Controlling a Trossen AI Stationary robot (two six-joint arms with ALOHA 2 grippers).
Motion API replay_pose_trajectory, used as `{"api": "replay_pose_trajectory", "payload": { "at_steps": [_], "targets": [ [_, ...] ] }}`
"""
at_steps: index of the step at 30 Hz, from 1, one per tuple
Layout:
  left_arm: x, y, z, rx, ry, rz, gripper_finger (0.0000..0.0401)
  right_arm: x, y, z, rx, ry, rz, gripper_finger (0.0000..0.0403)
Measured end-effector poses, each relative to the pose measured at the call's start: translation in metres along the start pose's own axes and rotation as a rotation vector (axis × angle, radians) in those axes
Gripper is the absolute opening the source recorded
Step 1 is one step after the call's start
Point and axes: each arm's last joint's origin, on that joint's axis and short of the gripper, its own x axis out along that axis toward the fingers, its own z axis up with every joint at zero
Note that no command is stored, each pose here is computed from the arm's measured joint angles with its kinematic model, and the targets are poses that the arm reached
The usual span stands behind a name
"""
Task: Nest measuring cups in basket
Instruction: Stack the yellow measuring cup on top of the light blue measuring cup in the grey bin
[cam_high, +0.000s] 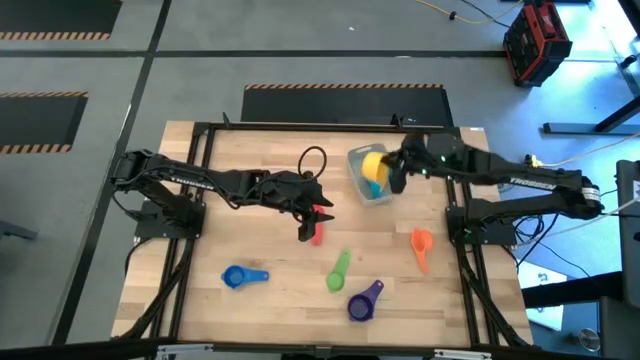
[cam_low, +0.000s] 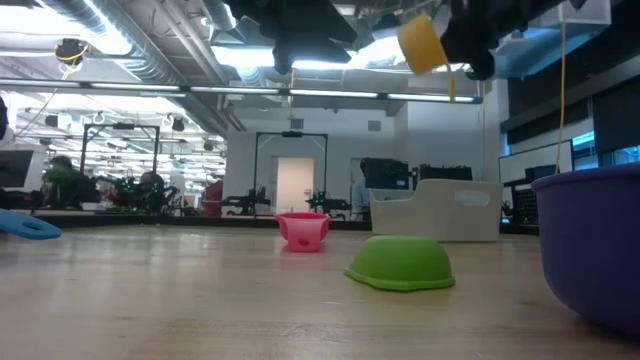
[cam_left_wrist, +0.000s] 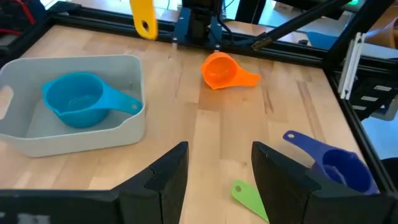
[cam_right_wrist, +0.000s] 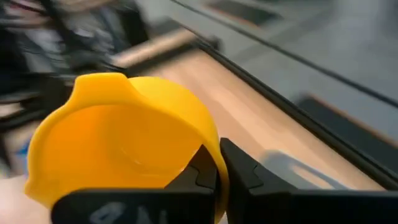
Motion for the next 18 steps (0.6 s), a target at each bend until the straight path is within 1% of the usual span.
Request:
{"api": "replay_pose_trajectory", "payload": {
  "at_steps": [3,6,9,14,18],
  "targets": [
    [0.0,0.0,0.0,0.001,0.0,0.0,0.0168,0.002,-0.012,0.013,0.043,0.096,-0.106,0.0009],
    [0.0,0.0,0.0,0.001,0.003,0.001,0.0168,0.012,-0.025,0.021,0.091,0.199,-0.166,0.0009],
    [0.0,0.0,-0.001,0.002,0.009,0.002,0.0167,0.026,-0.039,0.021,0.172,0.304,-0.16,0.0009],
    [0.0,0.0,-0.002,0.002,0.017,0.004,0.0167,0.05,-0.061,0.014,0.326,0.423,-0.124,0.0009],
    [0.0,0.0,-0.002,0.002,0.019,0.004,0.0167,0.063,-0.076,0.006,0.424,0.502,-0.145,0.0009]
  ]
}}
